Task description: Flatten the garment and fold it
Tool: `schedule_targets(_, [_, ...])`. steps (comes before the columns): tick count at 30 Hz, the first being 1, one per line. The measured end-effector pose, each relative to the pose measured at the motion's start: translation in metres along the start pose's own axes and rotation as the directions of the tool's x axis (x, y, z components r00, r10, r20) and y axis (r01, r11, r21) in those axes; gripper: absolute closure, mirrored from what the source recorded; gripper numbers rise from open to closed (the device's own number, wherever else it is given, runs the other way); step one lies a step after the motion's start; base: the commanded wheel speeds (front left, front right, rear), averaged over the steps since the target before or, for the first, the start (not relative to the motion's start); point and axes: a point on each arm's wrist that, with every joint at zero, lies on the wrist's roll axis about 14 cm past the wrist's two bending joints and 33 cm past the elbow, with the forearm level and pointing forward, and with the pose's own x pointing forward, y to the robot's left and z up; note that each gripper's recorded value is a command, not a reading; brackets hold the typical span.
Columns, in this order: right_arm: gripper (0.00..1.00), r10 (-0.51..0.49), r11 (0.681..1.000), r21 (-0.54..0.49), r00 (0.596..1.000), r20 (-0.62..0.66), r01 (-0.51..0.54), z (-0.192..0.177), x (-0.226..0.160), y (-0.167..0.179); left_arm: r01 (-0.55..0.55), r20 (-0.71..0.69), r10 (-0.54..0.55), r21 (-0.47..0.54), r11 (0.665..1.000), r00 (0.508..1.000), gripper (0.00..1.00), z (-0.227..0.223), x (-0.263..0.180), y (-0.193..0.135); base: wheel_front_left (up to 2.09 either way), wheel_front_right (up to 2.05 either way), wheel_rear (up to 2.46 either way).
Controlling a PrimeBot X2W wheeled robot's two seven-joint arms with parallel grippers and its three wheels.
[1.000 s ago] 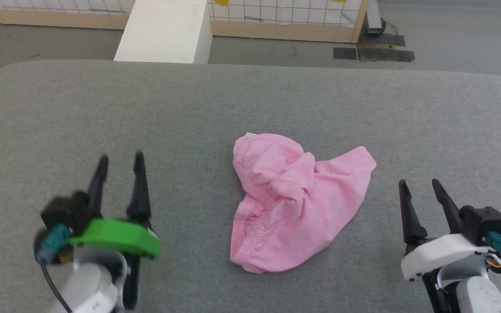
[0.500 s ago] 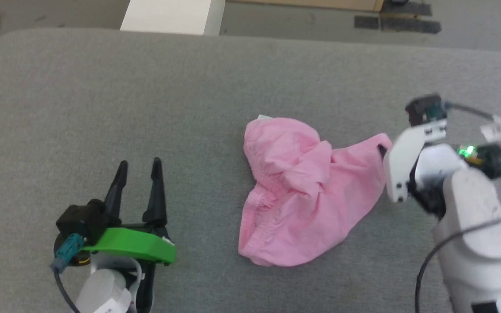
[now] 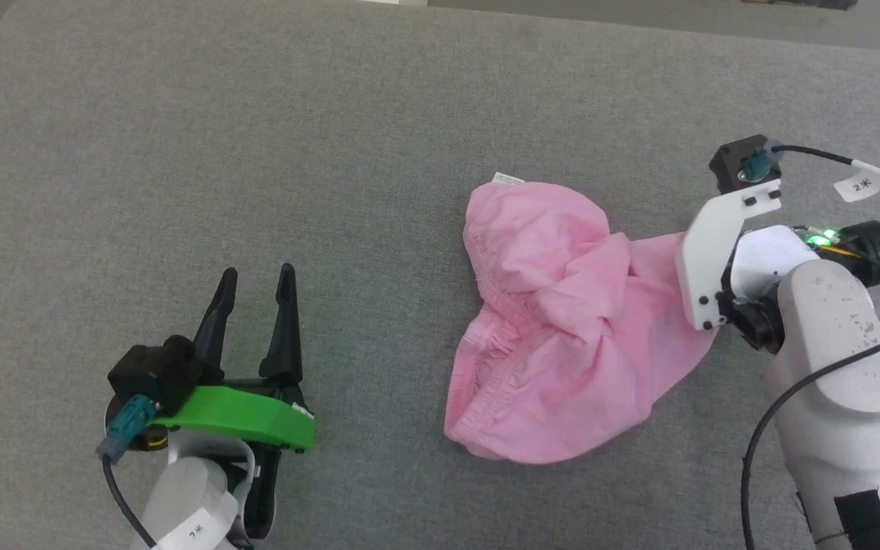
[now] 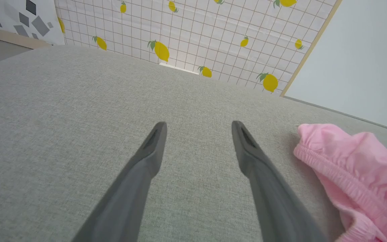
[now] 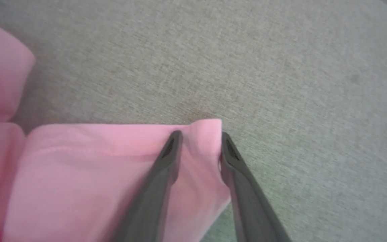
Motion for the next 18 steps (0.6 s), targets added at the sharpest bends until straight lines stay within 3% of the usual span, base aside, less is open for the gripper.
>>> schedule_targets(4, [1.00, 0.012, 0.994, 0.101, 0.985, 0.172, -0.030, 0.023, -0.018, -0.008, 0.005, 0.017, -0.005, 0.003, 1.000, 1.000, 0.00, 0.005, 0.000, -0.002, 0.00, 0.00, 0.00])
schedule_targets(9, [1.00, -0.156, 0.959, 0.273, 0.939, 0.305, 0.071, 0.017, -0.066, -0.074, 0.016, 0.042, -0.016, -0.011, 1.000, 0.999, 0.00, 0.013, -0.002, -0.008, 0.00, 0.00, 0.00])
schedule_targets(10, [1.00, -0.253, 0.925, 0.352, 0.921, 0.295, 0.141, -0.012, -0.093, -0.103, 0.042, 0.041, -0.041, -0.017, 0.999, 0.998, 0.00, 0.012, -0.004, -0.017, 0.00, 0.00, 0.00])
schedule_targets(11, [1.00, -0.281, 0.911, 0.379, 0.918, 0.280, 0.164, -0.025, -0.101, -0.110, 0.051, 0.042, -0.050, -0.020, 0.999, 0.998, 0.00, 0.012, -0.004, -0.020, 0.00, 0.00, 0.00])
schedule_targets(12, [1.00, -0.332, 0.874, 0.435, 0.920, 0.210, 0.216, -0.066, -0.120, -0.120, 0.074, 0.045, -0.073, -0.026, 0.997, 0.996, 0.00, 0.013, -0.003, -0.028, 0.00, 0.00, 0.00])
schedule_targets(15, [1.00, -0.333, 0.827, 0.499, 0.941, 0.062, 0.260, -0.130, -0.135, -0.114, 0.104, 0.047, -0.103, -0.033, 0.994, 0.994, 0.00, 0.013, -0.001, -0.039, 0.00, 0.00, 0.00])
schedule_targets(18, [1.00, -0.258, 0.796, 0.553, 0.964, -0.057, 0.246, -0.178, -0.142, -0.095, 0.127, 0.040, -0.126, -0.038, 0.991, 0.991, 0.00, 0.010, -0.001, -0.047, 0.00, 0.00, 0.00])
